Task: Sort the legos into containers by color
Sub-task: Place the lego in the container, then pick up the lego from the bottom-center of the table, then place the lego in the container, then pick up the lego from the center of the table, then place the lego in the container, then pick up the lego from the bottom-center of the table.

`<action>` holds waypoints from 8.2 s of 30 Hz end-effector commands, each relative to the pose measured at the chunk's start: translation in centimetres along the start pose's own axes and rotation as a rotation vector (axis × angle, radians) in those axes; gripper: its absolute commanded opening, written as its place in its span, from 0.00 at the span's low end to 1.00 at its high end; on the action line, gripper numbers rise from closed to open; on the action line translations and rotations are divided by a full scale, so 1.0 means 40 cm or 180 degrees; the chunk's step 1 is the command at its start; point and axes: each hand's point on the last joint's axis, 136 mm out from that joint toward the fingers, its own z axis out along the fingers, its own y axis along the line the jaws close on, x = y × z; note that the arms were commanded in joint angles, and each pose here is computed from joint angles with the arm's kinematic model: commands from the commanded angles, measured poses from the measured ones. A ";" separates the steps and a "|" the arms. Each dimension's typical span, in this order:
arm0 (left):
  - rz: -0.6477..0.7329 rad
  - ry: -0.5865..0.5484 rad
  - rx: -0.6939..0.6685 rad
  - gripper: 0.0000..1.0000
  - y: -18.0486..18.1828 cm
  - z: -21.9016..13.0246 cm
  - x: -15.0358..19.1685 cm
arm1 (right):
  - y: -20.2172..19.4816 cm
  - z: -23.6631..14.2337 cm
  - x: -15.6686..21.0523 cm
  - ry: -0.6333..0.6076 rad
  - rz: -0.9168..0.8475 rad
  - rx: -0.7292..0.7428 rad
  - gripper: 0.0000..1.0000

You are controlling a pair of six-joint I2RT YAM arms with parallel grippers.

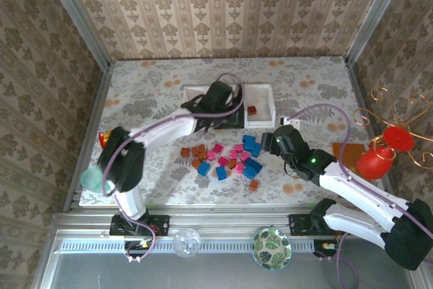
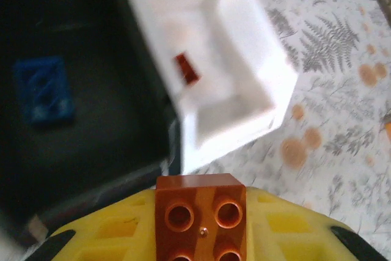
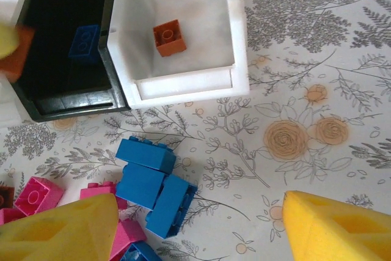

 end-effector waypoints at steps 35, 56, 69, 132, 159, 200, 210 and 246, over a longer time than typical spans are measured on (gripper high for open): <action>0.0136 -0.0808 0.0280 1.00 -0.020 -0.322 0.066 | 0.104 -0.028 0.348 0.1291 -0.0401 -0.0645 0.75; -0.0112 -0.0824 -0.0207 1.00 0.169 -0.438 0.315 | 0.155 -0.014 0.452 0.1631 -0.0819 -0.0589 0.47; -0.0132 -0.0799 -0.0172 1.00 0.173 -0.431 0.316 | 0.194 -0.102 0.207 0.1001 -0.0857 -0.0834 0.32; -0.0416 0.0329 -0.1310 0.53 0.454 -0.240 0.428 | 0.148 0.133 -0.158 0.0229 -0.0122 -0.0403 0.73; -0.0203 0.0272 -0.1164 0.31 0.391 -0.232 0.370 | 0.115 0.093 -0.129 0.0156 0.0018 -0.0440 0.73; 0.0182 -0.0769 0.0462 0.85 -0.091 -0.189 -0.116 | 0.193 -0.022 0.187 0.1017 -0.0552 -0.1194 0.72; -0.0052 -0.0905 -0.0242 1.00 0.129 -0.440 0.156 | 0.365 -0.035 0.323 0.1332 -0.1188 -0.1489 0.73; -0.0153 -0.0891 -0.0647 1.00 0.255 -0.530 0.308 | 0.457 -0.016 0.286 0.1152 -0.1526 -0.1289 0.26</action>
